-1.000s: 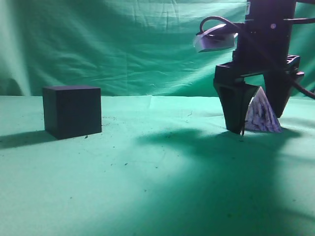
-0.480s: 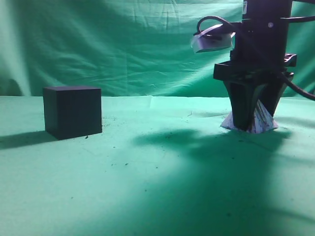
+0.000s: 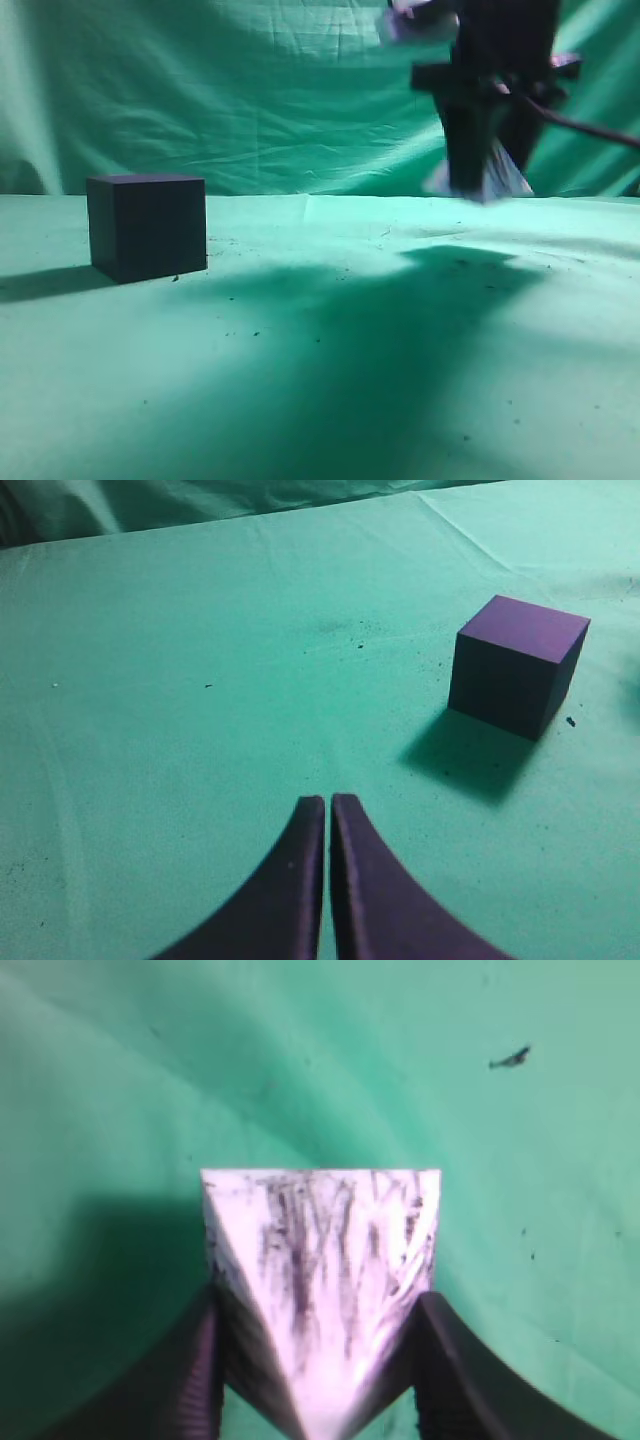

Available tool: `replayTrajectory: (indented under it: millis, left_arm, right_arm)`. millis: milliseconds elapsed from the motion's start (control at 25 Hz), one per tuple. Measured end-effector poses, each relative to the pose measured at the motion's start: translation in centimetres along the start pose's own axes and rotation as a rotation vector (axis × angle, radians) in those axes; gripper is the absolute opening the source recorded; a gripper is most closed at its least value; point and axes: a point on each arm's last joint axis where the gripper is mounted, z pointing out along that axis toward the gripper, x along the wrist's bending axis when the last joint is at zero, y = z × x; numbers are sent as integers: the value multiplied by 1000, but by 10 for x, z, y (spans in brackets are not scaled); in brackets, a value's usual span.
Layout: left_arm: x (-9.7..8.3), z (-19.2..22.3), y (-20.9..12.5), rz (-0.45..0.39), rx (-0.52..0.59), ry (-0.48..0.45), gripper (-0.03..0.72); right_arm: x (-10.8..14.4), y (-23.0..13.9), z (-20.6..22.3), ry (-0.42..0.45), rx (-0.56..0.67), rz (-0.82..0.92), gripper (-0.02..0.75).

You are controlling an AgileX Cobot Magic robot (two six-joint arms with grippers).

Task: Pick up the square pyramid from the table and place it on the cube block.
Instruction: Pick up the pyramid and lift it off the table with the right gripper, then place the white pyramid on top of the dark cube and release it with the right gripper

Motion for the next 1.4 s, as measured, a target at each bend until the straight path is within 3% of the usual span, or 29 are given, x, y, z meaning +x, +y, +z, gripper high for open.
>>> replayTrajectory:
  millis: [120, 320, 480, 560, 880, 1200, 1400]
  left_arm:
    - [0, 0, 0, 0, 0, 0, 0]
    - [0, 0, 0, 0, 0, 0, 0]
    - [0, 0, 0, 0, 0, 0, 0]
    - [0, 0, 0, 0, 0, 0, 0]
    - [0, 0, 0, 0, 0, 0, 0]
    - [0, 0, 0, 0, 0, 0, 0]
    - [0, 0, 0, 0, 0, 0, 0]
  right_arm:
    - [24, 15, -28, 62, -40, -30, 348]
    - [107, 35, -60, 158, -145, -206, 348]
    - [163, 42, -49, 212, -144, -322, 348]
    - [178, 46, -33, 222, -118, -349, 348]
    - [188, 56, 21, 182, -28, -377, 348]
    - [188, 56, 33, 159, -6, -386, 348]
    - [187, 59, 20, 159, 8, -390, 638]
